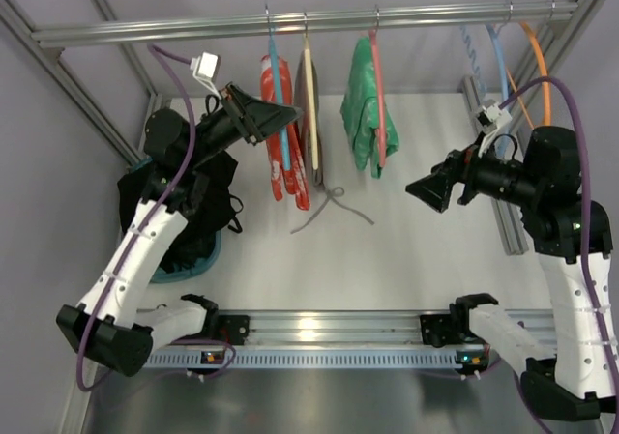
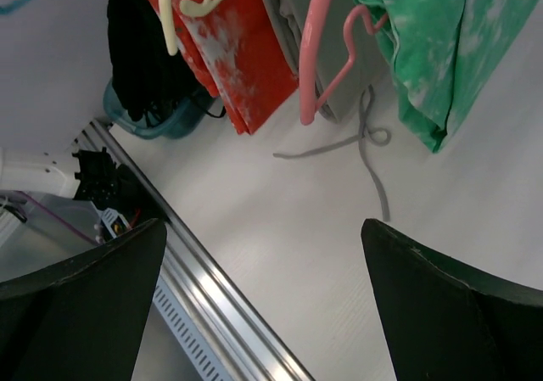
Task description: Remove the trousers from the hanger
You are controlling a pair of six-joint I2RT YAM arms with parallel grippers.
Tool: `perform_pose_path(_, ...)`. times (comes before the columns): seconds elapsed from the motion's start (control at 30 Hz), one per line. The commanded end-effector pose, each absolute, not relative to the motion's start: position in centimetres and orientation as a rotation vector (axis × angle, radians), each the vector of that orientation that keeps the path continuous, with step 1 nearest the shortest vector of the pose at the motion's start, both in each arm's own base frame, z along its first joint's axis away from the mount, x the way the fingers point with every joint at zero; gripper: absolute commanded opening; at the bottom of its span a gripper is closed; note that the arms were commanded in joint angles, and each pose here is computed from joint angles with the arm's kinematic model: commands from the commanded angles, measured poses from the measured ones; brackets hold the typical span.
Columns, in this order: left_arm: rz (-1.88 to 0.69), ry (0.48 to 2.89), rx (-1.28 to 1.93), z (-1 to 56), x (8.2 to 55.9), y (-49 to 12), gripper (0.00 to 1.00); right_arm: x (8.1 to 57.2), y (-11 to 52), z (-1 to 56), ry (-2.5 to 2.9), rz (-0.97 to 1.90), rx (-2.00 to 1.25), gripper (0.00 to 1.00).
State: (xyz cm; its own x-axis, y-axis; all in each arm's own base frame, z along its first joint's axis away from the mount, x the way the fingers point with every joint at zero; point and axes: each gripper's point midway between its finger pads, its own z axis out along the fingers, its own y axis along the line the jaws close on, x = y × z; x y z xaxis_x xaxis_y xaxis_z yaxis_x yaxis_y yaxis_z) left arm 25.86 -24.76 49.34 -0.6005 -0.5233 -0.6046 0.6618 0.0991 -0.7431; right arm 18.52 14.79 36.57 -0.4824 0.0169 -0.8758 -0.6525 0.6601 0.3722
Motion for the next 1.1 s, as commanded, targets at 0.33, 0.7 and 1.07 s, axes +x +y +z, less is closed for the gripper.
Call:
perform_pose_path(0.33,-1.465,1.18,0.584,46.4,16.0,-22.1,0.0,21.9,22.1,47.6,1.595,1.204,-0.561,1.0)
perform_pose_path(0.7,-1.417,1.121,0.611,47.6,15.4,-21.7,0.0,24.1,30.1,51.4,1.549,1.414,-0.605,0.99)
perform_pose_path(1.07,-1.227,1.029,0.536,50.5,15.8,-19.8,0.0,22.8,38.1,51.7,1.585,1.547,-0.641,0.99)
